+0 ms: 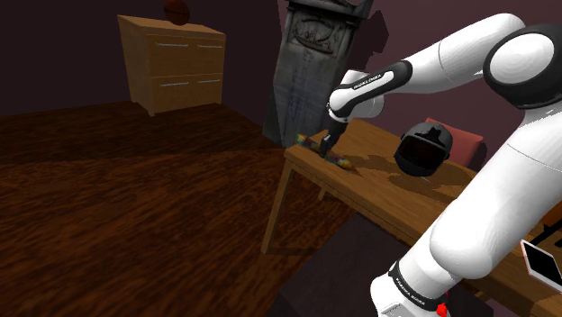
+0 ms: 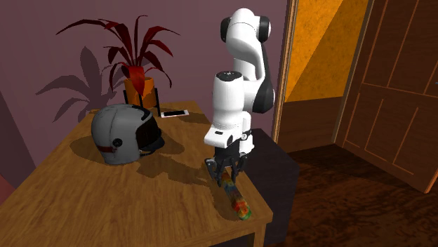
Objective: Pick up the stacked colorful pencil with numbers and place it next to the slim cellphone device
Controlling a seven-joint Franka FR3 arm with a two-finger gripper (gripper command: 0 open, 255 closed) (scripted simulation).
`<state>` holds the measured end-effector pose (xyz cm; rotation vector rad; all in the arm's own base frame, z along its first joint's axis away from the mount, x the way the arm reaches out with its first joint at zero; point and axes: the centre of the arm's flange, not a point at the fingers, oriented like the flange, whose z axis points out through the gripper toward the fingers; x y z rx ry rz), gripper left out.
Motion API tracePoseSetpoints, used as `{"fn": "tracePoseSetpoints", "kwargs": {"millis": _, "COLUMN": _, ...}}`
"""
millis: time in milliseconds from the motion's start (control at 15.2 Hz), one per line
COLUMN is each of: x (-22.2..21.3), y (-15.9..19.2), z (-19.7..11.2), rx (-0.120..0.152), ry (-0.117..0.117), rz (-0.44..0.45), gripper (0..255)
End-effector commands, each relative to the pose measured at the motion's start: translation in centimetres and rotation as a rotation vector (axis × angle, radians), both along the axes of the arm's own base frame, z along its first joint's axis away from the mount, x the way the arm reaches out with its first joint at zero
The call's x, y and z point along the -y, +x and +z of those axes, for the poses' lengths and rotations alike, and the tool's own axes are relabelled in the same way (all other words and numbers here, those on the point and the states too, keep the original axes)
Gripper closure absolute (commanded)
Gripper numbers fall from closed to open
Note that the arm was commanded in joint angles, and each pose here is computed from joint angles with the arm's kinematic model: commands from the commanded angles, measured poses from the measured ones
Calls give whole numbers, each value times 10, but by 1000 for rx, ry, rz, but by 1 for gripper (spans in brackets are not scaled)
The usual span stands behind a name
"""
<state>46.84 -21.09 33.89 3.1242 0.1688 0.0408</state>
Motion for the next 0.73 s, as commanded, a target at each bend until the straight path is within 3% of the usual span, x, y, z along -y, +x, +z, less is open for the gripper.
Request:
{"fn": "tracePoseSetpoints", "kwargs": {"millis": 0, "x": 0, "y": 0, "z": 9, "rx": 0, "ry": 0, "rz": 0, "gripper": 255}}
{"fn": "tracePoseSetpoints", "kwargs": {"millis": 660, "x": 0, "y": 0, "z": 62, "rx": 0, "ry": 0, "rz": 0, "gripper": 255}}
